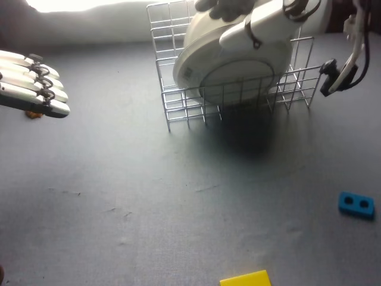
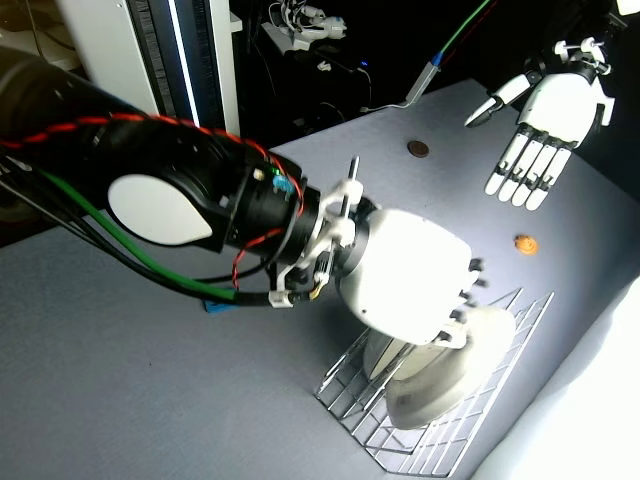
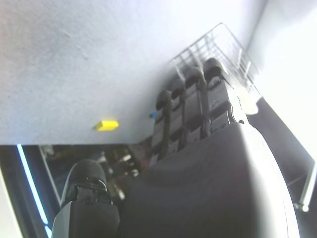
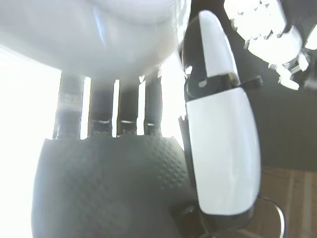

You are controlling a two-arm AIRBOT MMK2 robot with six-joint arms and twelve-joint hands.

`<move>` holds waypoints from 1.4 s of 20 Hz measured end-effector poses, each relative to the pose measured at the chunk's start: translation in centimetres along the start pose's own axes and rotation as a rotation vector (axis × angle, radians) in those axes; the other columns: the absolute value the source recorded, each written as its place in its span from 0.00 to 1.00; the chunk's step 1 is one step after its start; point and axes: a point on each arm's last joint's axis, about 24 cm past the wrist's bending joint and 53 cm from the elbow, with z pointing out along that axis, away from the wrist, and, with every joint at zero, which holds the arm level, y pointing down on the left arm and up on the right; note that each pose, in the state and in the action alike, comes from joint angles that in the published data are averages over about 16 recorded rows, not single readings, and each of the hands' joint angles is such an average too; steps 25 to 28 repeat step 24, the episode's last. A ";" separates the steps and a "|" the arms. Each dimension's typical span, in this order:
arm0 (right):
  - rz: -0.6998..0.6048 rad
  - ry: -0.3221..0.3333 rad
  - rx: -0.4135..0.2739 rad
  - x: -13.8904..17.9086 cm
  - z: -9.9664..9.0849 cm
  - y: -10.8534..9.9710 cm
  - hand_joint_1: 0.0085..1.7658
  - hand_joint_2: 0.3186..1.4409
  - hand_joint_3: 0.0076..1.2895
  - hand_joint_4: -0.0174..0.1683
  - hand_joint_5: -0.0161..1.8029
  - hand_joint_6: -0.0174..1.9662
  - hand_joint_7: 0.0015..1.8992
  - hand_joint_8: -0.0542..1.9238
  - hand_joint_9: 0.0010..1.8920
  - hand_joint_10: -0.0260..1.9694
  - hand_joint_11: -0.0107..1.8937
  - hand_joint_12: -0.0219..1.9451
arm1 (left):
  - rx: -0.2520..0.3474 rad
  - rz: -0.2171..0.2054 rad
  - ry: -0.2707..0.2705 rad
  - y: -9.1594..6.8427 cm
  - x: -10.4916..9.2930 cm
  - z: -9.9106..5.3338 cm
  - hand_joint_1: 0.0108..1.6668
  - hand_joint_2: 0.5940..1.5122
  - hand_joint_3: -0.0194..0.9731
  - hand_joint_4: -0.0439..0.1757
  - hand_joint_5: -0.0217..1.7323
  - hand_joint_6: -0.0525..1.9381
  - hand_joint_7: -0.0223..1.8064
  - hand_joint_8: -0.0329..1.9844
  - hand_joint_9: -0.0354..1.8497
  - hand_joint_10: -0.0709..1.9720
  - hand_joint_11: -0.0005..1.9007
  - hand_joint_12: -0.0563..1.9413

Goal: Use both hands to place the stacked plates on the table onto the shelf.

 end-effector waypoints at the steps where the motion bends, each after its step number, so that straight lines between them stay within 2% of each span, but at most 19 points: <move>1: -0.011 -0.005 -0.013 -0.3 -0.3 0.7 0.62 0.66 0.00 0.06 0.39 0.02 0.42 0.03 0.45 0.03 0.22 0.64 | 0.007 0.003 0.009 -0.2 0.3 0.1 0.01 0.59 0.03 0.20 0.11 0.03 0.09 0.02 0.08 0.04 0.01 0.14; 6: -0.089 -0.033 -0.083 -1.4 -2.9 3.7 0.60 0.66 0.00 0.06 0.38 0.02 0.41 0.03 0.43 0.02 0.17 0.64 | 0.048 0.018 0.053 -1.3 1.8 1.0 0.01 0.60 0.03 0.20 0.11 0.03 0.09 0.02 0.08 0.04 0.01 0.13; 11: -0.176 -0.056 -0.118 -1.8 -6.2 5.3 0.58 0.66 0.01 0.07 0.37 0.02 0.40 0.03 0.42 0.02 0.16 0.63 | 0.080 0.030 0.087 -2.3 3.0 1.8 0.01 0.60 0.03 0.19 0.11 0.03 0.09 0.02 0.08 0.04 0.01 0.14; 15: -0.239 -0.063 -0.118 -1.4 -8.4 5.4 0.56 0.65 0.01 0.07 0.38 0.02 0.41 0.03 0.42 0.02 0.16 0.63 | 0.104 0.038 0.103 -3.2 3.4 2.4 0.01 0.61 0.03 0.20 0.12 0.03 0.10 0.02 0.08 0.04 0.01 0.15; 19: -0.271 -0.060 -0.104 -1.0 -9.9 4.9 0.54 0.65 0.00 0.08 0.39 0.02 0.42 0.03 0.43 0.02 0.16 0.63 | 0.120 0.047 0.102 -3.9 3.2 2.7 0.01 0.61 0.03 0.19 0.12 0.03 0.10 0.02 0.08 0.04 0.01 0.17; 28: -0.282 -0.055 -0.079 -0.9 -10.5 4.1 0.52 0.65 0.01 0.08 0.41 0.02 0.44 0.03 0.45 0.03 0.16 0.63 | 0.129 0.051 0.104 -4.4 3.2 2.9 0.01 0.62 0.03 0.19 0.13 0.03 0.11 0.02 0.09 0.04 0.01 0.19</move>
